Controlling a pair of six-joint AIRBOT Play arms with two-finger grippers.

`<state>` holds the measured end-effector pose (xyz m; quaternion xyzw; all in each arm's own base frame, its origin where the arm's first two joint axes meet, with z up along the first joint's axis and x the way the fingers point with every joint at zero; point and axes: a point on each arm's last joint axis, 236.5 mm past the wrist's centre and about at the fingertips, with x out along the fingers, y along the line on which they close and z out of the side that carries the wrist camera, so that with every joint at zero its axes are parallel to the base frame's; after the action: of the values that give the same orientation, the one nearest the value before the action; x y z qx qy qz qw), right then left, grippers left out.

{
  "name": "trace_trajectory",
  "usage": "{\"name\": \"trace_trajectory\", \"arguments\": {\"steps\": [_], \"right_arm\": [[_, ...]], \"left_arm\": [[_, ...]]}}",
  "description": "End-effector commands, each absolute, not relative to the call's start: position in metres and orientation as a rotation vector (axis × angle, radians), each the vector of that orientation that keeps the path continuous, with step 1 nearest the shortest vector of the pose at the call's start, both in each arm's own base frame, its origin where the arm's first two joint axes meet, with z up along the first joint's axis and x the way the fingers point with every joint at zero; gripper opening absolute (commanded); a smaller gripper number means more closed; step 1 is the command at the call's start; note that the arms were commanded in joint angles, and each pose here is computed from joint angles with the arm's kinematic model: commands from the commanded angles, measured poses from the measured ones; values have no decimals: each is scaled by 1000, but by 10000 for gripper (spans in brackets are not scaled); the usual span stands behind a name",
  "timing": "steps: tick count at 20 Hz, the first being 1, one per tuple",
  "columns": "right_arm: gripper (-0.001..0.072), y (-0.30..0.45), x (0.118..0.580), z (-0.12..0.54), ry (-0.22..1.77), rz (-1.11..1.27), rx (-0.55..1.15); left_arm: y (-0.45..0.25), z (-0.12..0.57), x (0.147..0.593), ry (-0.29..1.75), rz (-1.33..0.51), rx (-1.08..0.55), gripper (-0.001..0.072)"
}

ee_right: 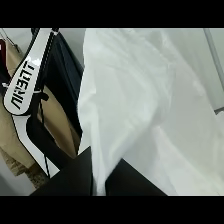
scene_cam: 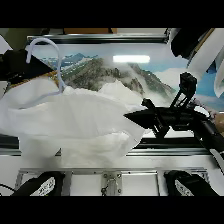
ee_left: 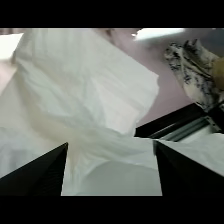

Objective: Fold the clothes and pants, and hang the long-sleeved shirts on hangers.

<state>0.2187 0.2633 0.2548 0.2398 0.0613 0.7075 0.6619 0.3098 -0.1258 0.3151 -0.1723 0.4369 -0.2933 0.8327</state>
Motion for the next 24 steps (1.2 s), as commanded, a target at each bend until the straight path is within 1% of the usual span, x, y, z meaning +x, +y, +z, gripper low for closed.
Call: {"name": "trace_trajectory", "arguments": {"steps": [1,5,8,10,15,18,19,20,21,22,24], "right_arm": [[4,264,219,253,151,1595,542],[5,264,219,253,156,1595,546],[4,263,218,255,148,1596,545],[4,263,217,257,145,1597,543],[4,263,218,258,153,1596,560],[4,254,226,282,66,1577,629],[4,249,232,291,35,1556,637],[4,243,239,299,6,1532,619],[4,237,246,307,-23,1508,599],[4,228,253,318,-61,1483,572],[4,205,268,341,-134,1413,516]], "left_arm": [[-147,343,311,865,-756,-392,565],[-123,341,332,858,-623,-337,565],[-108,338,342,820,-557,-384,565],[-88,343,348,758,-486,-428,565],[-29,368,338,621,-305,-465,565],[-3,379,328,565,-219,-468,563],[1,383,325,544,-202,-467,503],[2,388,323,524,-193,-462,298],[0,391,320,514,-195,-451,135],[-2,393,317,508,-203,-425,14],[-5,396,312,500,-205,-413,15]]}}
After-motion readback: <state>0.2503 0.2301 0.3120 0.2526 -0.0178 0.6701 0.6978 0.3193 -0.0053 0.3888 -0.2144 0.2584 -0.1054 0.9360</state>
